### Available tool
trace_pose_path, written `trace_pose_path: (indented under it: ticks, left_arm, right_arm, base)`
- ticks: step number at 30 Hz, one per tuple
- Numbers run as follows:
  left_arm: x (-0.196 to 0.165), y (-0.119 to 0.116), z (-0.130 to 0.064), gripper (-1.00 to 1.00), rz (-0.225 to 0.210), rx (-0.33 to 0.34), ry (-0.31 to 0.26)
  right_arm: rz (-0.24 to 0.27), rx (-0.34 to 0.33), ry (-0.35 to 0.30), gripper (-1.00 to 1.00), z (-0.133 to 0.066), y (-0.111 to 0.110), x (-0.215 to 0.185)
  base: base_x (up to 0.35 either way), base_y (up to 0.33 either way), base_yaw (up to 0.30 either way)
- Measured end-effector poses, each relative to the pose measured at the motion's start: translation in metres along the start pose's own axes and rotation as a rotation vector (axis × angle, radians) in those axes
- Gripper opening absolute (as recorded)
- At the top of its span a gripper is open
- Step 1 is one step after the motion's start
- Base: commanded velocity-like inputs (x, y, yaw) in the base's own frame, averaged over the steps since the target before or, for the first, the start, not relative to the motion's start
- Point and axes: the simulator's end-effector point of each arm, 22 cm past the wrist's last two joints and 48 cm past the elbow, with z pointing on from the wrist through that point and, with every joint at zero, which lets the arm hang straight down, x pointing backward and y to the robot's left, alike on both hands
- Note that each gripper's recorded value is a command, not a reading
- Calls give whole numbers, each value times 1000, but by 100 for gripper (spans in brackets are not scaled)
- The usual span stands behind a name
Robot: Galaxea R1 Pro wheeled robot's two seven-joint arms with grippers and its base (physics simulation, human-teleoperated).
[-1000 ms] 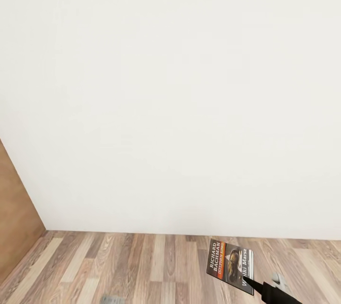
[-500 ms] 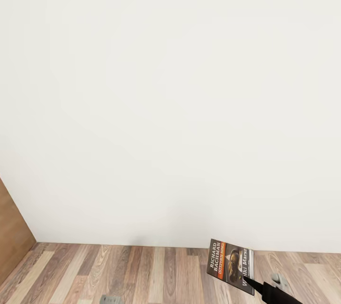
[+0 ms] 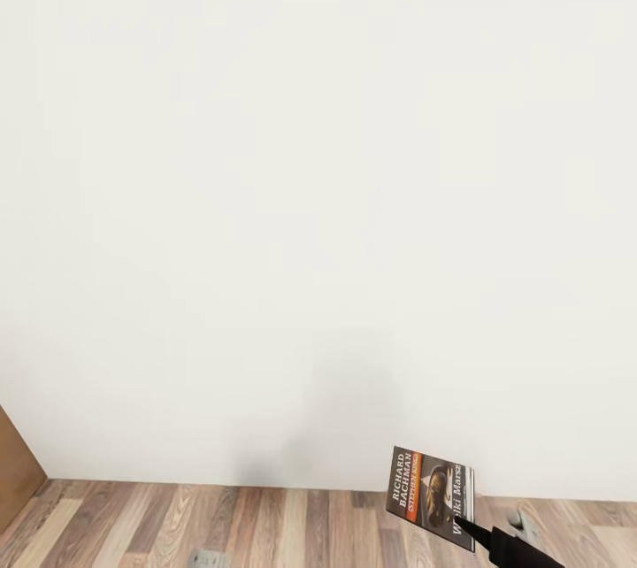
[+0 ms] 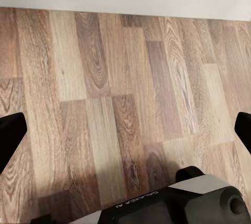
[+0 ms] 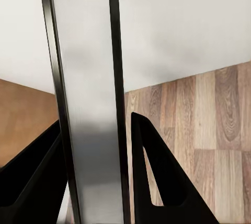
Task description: In the bedroom, move the book from the bed onto either nightstand, and place the two sandals side by side next to the bed.
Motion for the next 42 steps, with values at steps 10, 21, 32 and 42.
trace_pose_path:
  ticks: [10, 21, 32, 42]
  left_arm:
    - [0, 0, 0, 100, 0, 0, 0]
    - [0, 0, 0, 100, 0, 0, 1]
    - [0, 0, 0, 100, 0, 0, 1]
    - [0, 0, 0, 100, 0, 0, 0]
  right_arm:
    - [0, -1, 1, -100, 0, 0, 0]
    - [1, 0, -1, -100, 0, 0, 0]
    - [1, 0, -1, -100, 0, 0, 0]
    - [1, 0, -4, -100, 0, 0, -1]
  base:
    - [327, 0, -75]
    - [71, 0, -271]
    - [2, 0, -267]
    - [183, 0, -32]
